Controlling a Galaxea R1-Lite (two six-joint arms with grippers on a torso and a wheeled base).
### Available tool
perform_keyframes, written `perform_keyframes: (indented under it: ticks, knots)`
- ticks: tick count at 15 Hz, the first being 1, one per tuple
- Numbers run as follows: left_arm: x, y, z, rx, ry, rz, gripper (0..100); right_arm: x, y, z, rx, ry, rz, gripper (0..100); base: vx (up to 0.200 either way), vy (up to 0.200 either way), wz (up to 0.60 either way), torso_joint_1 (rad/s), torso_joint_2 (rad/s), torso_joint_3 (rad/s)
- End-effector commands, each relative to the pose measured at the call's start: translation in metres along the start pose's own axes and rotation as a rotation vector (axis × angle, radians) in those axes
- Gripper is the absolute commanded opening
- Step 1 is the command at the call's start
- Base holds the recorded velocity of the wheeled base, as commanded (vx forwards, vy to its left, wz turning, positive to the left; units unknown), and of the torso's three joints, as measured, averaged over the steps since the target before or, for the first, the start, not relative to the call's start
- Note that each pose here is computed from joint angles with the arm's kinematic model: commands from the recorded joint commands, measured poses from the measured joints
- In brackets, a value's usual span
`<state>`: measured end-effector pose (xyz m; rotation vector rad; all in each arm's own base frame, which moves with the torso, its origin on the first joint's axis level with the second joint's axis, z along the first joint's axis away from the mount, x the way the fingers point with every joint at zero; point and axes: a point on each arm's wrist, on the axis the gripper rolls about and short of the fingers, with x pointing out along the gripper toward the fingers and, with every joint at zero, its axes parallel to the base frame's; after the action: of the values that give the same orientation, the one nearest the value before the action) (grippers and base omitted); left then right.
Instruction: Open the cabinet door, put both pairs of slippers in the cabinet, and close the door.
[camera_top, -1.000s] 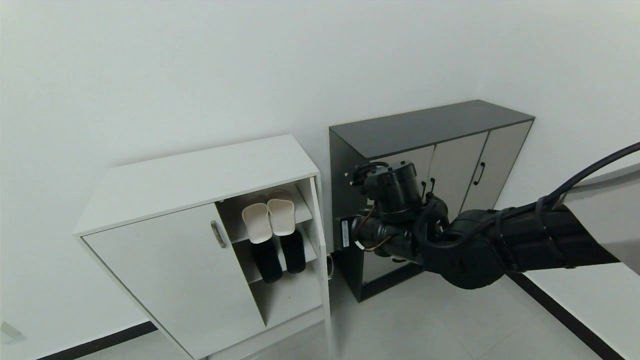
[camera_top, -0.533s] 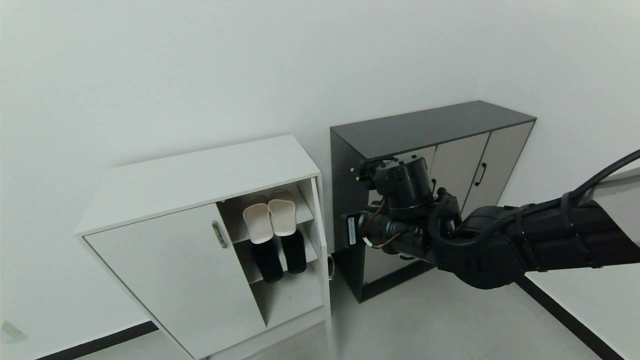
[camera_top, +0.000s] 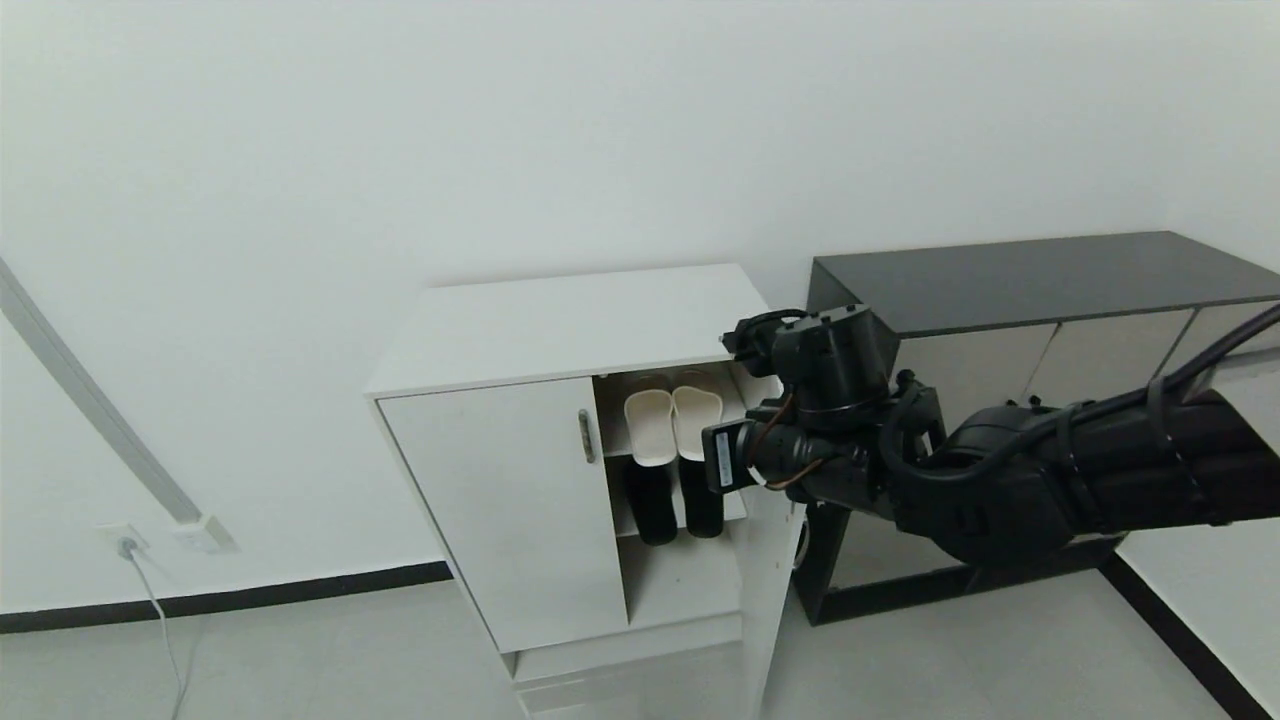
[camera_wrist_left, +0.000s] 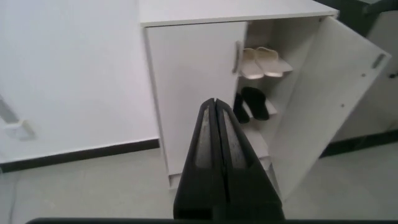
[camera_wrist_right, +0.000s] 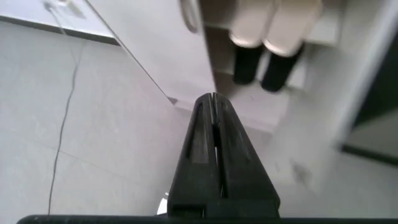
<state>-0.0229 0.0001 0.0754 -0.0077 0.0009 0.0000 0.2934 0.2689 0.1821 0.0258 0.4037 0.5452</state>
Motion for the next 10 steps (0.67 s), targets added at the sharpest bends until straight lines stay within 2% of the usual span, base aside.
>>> perform_keyframes:
  ticks: [1, 6, 8, 10]
  knots:
    - [0.000, 0.000, 0.000, 0.000, 0.002, 0.002, 0, 0.000, -0.016, 0.001, -0.008, -0.009, -0.045, 0, 0.000, 0.000, 0.00, 0.000, 0.00, 0.000]
    - [0.000, 0.000, 0.000, 0.002, 0.001, 0.002, 0, 0.000, -0.077, -0.011, -0.041, 0.047, -0.275, 0, 0.000, 0.000, 0.00, 0.000, 0.00, 0.000]
    - [0.000, 0.000, 0.000, 0.002, 0.001, 0.002, 0, 0.000, -0.088, -0.020, -0.046, 0.085, -0.302, 0, 0.000, 0.000, 0.00, 0.000, 0.00, 0.000]
    - [0.000, 0.000, 0.000, 0.002, -0.001, 0.002, 0, 0.007, -0.096, -0.040, -0.056, 0.165, -0.322, 0, 0.000, 0.000, 0.00, 0.000, 0.00, 0.000]
